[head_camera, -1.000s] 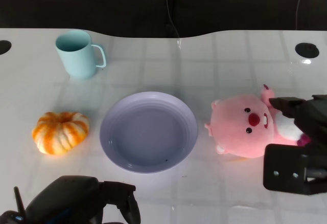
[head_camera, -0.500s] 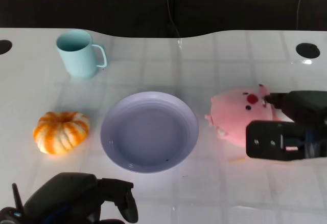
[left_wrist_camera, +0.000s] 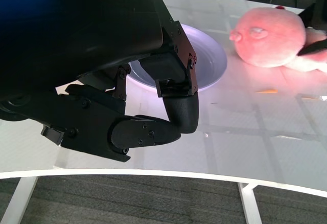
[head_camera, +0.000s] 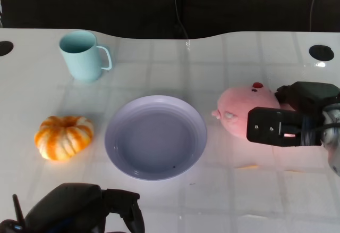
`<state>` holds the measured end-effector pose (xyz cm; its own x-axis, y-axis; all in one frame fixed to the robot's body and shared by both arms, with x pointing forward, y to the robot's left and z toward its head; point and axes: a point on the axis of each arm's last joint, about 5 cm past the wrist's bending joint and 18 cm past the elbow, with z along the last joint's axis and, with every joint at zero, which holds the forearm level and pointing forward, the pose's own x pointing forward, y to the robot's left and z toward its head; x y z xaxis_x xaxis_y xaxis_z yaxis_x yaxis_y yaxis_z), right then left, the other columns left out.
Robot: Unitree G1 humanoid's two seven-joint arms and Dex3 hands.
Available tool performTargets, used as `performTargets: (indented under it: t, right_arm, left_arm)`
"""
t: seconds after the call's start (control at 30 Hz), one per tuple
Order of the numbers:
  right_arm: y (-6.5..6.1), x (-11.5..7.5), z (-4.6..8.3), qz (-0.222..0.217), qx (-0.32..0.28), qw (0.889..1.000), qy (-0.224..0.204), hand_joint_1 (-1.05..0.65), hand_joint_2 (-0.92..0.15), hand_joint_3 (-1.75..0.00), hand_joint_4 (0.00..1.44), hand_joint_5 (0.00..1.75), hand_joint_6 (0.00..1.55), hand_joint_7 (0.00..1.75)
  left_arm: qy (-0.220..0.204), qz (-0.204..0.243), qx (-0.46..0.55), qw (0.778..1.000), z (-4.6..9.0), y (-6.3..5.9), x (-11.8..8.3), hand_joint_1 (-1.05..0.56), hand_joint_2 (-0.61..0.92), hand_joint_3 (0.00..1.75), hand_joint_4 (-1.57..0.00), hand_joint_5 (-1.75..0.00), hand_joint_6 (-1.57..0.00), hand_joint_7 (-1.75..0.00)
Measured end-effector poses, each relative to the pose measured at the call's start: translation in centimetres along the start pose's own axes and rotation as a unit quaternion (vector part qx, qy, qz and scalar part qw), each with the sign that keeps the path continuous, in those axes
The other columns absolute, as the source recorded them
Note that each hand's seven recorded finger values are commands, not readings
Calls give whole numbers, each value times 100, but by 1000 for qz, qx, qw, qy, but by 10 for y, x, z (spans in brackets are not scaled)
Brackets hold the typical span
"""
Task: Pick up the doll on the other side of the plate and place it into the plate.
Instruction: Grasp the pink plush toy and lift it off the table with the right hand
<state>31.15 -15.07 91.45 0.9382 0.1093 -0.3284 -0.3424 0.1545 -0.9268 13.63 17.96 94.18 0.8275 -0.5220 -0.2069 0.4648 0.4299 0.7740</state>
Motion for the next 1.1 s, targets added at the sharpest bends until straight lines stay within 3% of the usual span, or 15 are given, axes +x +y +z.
performTargets:
  t: [0.07, 0.1, 0.13, 0.23, 0.27, 0.33, 0.47, 0.5, 0.6, 0.67, 0.73, 0.93, 1.1]
  right_arm:
    - [3, 2, -1, -17, 4, 1000, -8, -30, -92, -7, 99, 18, 110, 11]
    - [4, 3, -2, -26, 5, 1000, -12, -27, -92, -9, 100, 37, 115, 11]
    - [5, 4, -3, -34, 6, 999, -13, -24, -92, -15, 90, 78, 119, 8]
    - [8, 4, -4, -53, 13, 998, -19, -22, -92, -15, 81, 125, 126, 12]
    - [8, 4, -5, -60, 14, 998, -21, -21, -92, -13, 80, 136, 122, 27]
    - [8, 4, -5, -76, 23, 997, -24, -22, -92, -12, 80, 141, 103, 63]
    - [11, 4, -4, -105, 54, 993, -18, -24, -89, -19, 82, 153, 104, 57]
    - [13, 4, -4, -116, 69, 991, -15, -25, -84, -30, 80, 162, 101, 69]
    - [16, 4, -3, -148, 110, 983, -14, -24, -55, -87, 81, 173, 86, 117]
    - [17, 3, -4, -172, 135, 976, -13, -25, -46, -110, 84, 174, 78, 147]
    - [16, 2, -4, -189, 158, 969, -17, -24, -43, -120, 85, 175, 73, 167]
    - [1, -3, 8, -231, 194, 950, -76, -21, -38, -128, 90, 175, 73, 174]
    - [-13, -7, 22, -241, 211, 939, -122, -17, -32, -137, 94, 175, 75, 175]
  left_arm:
    - [-1, 0, 0, 1000, 2, 0, 1, -35, 92, 41, -66, -145, -70, -99]
    - [-2, 0, 0, 1000, 2, -1, 1, -34, 92, 42, -66, -145, -70, -99]
    - [-4, 0, -1, 1000, 3, -1, 1, -34, 92, 42, -67, -145, -71, -99]
    - [-6, 1, -1, 1000, 4, -1, 1, -34, 92, 42, -68, -145, -71, -99]
    - [-7, 1, -1, 1000, 4, -1, 1, -34, 92, 42, -67, -145, -71, -98]
    - [-6, 1, -1, 1000, 4, -1, 1, -34, 92, 42, -67, -143, -71, -98]
    - [-6, 2, 0, 1000, 3, 0, 2, -34, 92, 41, -68, -143, -71, -97]
    - [-4, 1, 0, 1000, 2, 0, 3, -35, 92, 41, -68, -143, -71, -97]
    - [0, -3, 0, 1000, -2, -1, 5, -35, 92, 37, -69, -138, -72, -96]
    - [-1, -7, 1, 1000, -4, -3, 6, -35, 92, 37, -69, -134, -72, -95]
    - [-1, -7, 0, 1000, -5, -4, 6, -34, 92, 36, -71, -130, -74, -92]
    - [-9, 0, 11, 1000, -5, -8, 4, -33, 92, 37, -72, -126, -74, -89]
    - [-8, -3, 5, 1000, -3, -11, 5, -31, 92, 37, -71, -127, -75, -87]
